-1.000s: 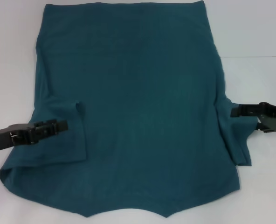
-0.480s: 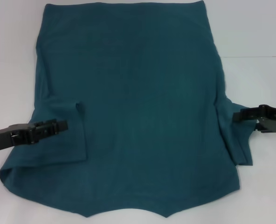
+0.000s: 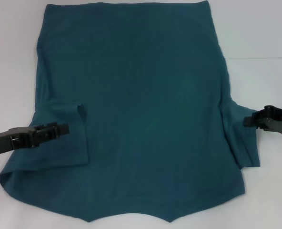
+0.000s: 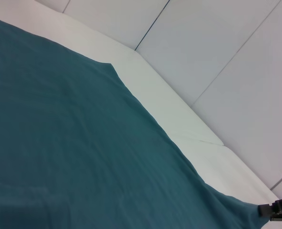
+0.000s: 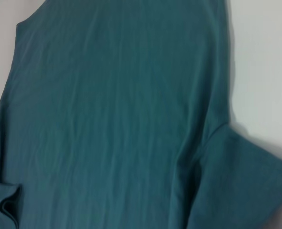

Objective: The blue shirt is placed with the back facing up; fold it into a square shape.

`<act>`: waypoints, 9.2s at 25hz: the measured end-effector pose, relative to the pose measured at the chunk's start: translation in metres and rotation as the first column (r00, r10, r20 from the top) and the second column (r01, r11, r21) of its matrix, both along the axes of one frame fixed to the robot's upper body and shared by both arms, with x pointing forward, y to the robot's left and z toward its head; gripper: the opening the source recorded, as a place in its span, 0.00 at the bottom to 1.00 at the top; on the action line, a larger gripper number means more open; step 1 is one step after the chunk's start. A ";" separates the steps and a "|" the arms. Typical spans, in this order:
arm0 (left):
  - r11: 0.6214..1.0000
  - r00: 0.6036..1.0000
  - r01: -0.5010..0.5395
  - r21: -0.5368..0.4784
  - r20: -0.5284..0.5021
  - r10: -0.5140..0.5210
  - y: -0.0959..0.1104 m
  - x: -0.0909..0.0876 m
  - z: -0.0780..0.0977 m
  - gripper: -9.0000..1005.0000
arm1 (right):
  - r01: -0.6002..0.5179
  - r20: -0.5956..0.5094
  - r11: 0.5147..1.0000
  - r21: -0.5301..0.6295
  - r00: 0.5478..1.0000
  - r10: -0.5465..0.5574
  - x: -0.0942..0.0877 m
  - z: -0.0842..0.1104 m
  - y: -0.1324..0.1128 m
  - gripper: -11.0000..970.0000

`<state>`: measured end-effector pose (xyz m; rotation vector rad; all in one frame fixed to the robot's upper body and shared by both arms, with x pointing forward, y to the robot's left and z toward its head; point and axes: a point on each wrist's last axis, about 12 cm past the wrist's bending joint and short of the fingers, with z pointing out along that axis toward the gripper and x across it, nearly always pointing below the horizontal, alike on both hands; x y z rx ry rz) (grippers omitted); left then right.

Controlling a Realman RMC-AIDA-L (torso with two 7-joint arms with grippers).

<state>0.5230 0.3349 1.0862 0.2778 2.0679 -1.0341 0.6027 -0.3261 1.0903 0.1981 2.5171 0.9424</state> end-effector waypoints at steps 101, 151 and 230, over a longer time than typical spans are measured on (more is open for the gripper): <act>0.996 0.997 -0.057 -0.066 -0.054 0.053 0.001 0.001 0.001 0.51 | -0.146 0.054 0.952 -0.269 0.985 0.166 0.054 0.082 0.014 0.03; 0.993 0.994 -0.103 -0.064 -0.039 0.101 0.003 0.005 0.001 0.51 | -0.262 0.007 0.951 -0.164 0.964 0.267 0.046 0.062 0.053 0.64; 0.987 0.990 -0.138 -0.088 -0.028 0.136 0.004 0.014 0.004 0.51 | -0.496 0.091 0.738 -0.458 0.799 0.594 0.030 0.048 0.070 0.05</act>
